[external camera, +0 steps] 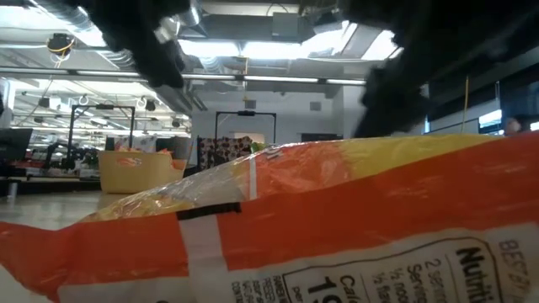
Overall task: Sort Maruchan noodles
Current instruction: Put the orange noodle pack into the yellow bin
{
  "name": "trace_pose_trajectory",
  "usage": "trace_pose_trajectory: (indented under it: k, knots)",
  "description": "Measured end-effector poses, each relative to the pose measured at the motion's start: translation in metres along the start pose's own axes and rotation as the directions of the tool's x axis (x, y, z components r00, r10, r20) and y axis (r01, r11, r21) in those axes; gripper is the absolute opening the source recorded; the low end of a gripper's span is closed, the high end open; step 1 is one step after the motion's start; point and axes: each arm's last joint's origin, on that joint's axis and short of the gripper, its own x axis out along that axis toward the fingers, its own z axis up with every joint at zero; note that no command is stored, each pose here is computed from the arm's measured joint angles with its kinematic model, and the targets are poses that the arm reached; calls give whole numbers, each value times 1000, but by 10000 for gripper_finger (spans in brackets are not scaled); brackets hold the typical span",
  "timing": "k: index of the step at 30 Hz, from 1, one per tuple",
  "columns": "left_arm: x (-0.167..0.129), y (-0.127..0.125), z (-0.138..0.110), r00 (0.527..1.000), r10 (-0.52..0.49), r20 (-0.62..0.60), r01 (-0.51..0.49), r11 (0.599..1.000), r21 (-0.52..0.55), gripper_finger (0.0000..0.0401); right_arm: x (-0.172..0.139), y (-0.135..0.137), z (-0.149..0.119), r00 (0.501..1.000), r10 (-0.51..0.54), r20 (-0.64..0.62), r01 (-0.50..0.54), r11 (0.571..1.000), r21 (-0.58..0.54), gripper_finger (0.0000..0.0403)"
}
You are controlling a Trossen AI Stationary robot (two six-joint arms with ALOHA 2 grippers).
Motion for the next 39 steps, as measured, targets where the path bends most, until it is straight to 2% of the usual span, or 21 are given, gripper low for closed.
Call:
trace_pose_trajectory:
  k: [3,8,11,17,19,23,25,29,34,37,39]
  knots:
    - [19,-25,-16,996,-69,62,70,997,-10,179,9,22,-18,1000,10,23,-11,999,44,238]
    - [50,-57,-34,988,-100,116,104,994,-25,179,27,51,-38,985,142,95,-152,982,109,238]
    - [71,-71,-39,983,-124,132,127,992,-14,179,35,61,-50,980,177,96,-189,973,132,238]
    - [109,-88,-46,981,-144,133,145,989,0,179,47,60,-63,991,93,100,-107,984,143,238]
    - [120,-88,-52,986,-132,101,133,991,-3,179,48,53,-57,991,40,127,-58,988,142,238]
    - [134,-84,-66,995,-94,29,96,992,-76,179,53,27,-44,986,-88,141,68,987,143,238]
    - [136,-82,-70,998,-54,13,55,993,-108,179,54,11,-34,985,-122,126,101,982,157,238]
    - [135,-75,-73,998,55,-6,-55,993,-106,179,56,-33,-14,967,-237,88,221,962,162,238]
    - [114,-60,-68,977,188,-99,-199,974,-110,179,42,-82,15,971,-237,17,232,960,155,238]
    - [93,-56,-58,966,243,-88,-252,963,-100,179,21,-97,27,965,-259,-28,261,956,134,238]
    - [80,-56,-50,967,246,-63,-249,966,-65,179,4,-102,30,947,-314,-70,320,941,111,238]
